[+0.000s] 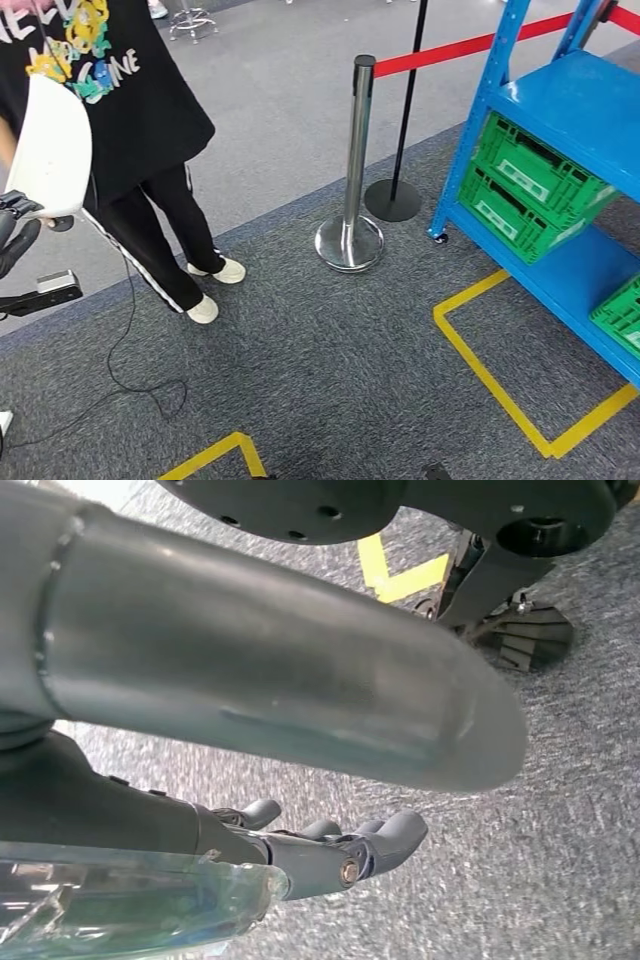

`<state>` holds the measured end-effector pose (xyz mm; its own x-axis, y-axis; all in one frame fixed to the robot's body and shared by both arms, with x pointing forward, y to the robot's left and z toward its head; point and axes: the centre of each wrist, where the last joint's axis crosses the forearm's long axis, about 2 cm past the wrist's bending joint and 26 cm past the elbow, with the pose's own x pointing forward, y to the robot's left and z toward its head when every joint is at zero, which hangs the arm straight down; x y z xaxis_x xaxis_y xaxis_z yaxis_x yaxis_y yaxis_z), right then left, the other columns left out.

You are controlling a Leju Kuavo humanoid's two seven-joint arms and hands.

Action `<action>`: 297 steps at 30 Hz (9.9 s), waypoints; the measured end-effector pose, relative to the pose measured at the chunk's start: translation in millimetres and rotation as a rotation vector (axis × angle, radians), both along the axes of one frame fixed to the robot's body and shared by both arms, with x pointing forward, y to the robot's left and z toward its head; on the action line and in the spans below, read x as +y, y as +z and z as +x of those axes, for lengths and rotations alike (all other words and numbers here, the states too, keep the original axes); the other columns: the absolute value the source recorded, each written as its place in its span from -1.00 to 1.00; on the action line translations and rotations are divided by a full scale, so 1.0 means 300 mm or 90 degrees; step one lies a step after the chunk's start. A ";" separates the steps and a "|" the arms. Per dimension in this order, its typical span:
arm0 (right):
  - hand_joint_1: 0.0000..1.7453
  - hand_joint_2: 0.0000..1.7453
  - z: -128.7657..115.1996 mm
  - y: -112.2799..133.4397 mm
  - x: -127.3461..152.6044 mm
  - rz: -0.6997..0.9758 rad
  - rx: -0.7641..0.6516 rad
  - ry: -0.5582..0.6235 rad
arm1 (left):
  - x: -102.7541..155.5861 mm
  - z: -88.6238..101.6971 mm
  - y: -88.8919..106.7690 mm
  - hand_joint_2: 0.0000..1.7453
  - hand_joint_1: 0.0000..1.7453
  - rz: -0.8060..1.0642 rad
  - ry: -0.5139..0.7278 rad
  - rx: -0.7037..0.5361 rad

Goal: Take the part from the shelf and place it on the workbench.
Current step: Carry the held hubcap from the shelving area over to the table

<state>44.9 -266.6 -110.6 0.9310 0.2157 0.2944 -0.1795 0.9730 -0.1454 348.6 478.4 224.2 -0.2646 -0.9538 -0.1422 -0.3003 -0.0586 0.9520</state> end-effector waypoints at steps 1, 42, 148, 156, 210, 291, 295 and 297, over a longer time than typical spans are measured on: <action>-1.00 -1.00 0.000 0.000 0.000 0.000 0.000 0.000 | 0.003 -0.002 0.000 1.00 1.00 -0.003 0.001 0.001; -1.00 -1.00 0.016 0.002 0.006 0.000 -0.004 0.004 | 0.185 -0.154 0.056 1.00 1.00 -0.019 0.047 -0.003; -1.00 -1.00 0.018 0.003 0.020 0.017 -0.017 0.005 | 0.117 -0.140 0.014 1.00 1.00 -0.061 0.006 0.040; -1.00 -1.00 0.021 0.004 0.020 0.003 -0.014 0.025 | 0.117 -0.132 0.027 1.00 1.00 -0.061 0.006 0.034; -1.00 -1.00 0.030 0.005 0.022 0.023 -0.027 0.018 | 0.025 -0.125 -0.006 1.00 1.00 -0.069 -0.066 0.078; -1.00 -1.00 -0.004 0.030 0.250 0.047 -0.008 0.081 | -0.024 -0.275 -0.171 1.00 1.00 -0.116 -0.068 0.060; -1.00 -1.00 0.002 0.030 0.248 0.045 -0.006 0.078 | -0.026 -0.275 -0.172 1.00 1.00 -0.119 -0.069 0.056; -1.00 -1.00 0.004 0.030 0.245 0.038 -0.003 0.081 | -0.026 -0.277 -0.175 1.00 1.00 -0.119 -0.070 0.057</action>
